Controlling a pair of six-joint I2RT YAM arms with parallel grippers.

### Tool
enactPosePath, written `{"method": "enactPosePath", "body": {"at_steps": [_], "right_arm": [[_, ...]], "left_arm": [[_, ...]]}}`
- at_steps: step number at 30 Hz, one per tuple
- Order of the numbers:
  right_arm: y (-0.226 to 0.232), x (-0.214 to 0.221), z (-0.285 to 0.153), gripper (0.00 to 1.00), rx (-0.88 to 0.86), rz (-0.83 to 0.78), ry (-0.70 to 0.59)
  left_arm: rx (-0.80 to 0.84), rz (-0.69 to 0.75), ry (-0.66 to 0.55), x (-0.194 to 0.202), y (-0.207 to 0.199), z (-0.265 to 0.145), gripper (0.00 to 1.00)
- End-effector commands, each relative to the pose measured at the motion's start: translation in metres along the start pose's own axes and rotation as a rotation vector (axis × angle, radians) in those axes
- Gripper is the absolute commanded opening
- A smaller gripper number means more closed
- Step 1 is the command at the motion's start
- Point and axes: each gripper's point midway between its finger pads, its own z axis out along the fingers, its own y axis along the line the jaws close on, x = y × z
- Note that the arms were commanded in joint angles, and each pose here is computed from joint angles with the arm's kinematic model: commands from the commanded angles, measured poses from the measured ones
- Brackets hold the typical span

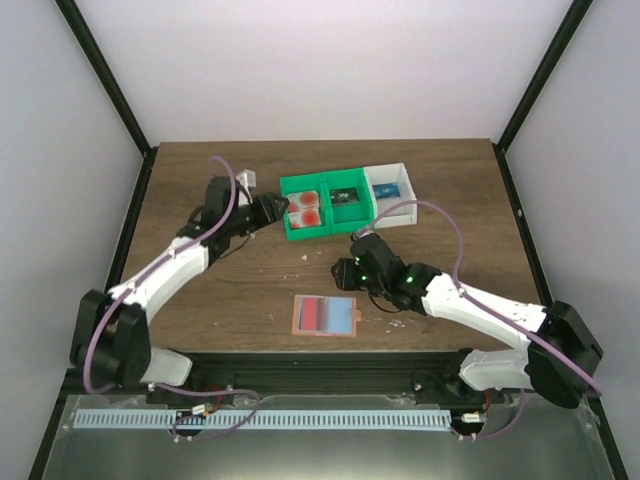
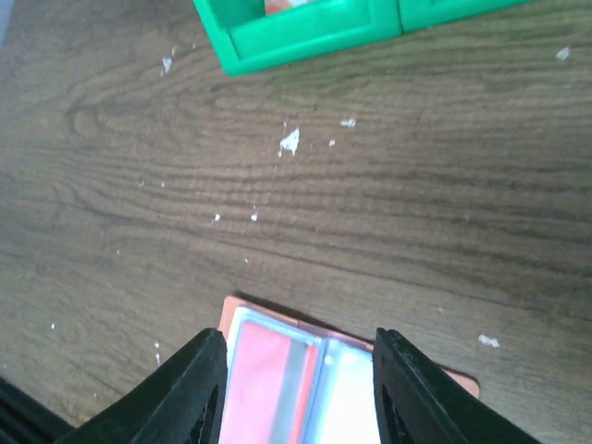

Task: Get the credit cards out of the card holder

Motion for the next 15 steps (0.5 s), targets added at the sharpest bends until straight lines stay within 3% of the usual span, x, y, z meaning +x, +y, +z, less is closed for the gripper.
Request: {"method": "enactPosePath", "body": {"at_steps": [1,8,15], "right_arm": [[0.019,-0.037,-0.014,0.45,-0.029,0.024,-0.135],[0.028,-0.034,-0.017,0.46,-0.099,0.038,-0.13],[0.018,-0.024,-0.025,0.46,-0.08,0.022,-0.108]], "left_arm": [[-0.008,0.041,0.01,-0.036,0.01,0.029,0.69],[0.009,0.141,-0.006,-0.092,0.015,0.086,0.83],[0.047,0.154,0.014,-0.121,0.039,0.139,0.86]]}}
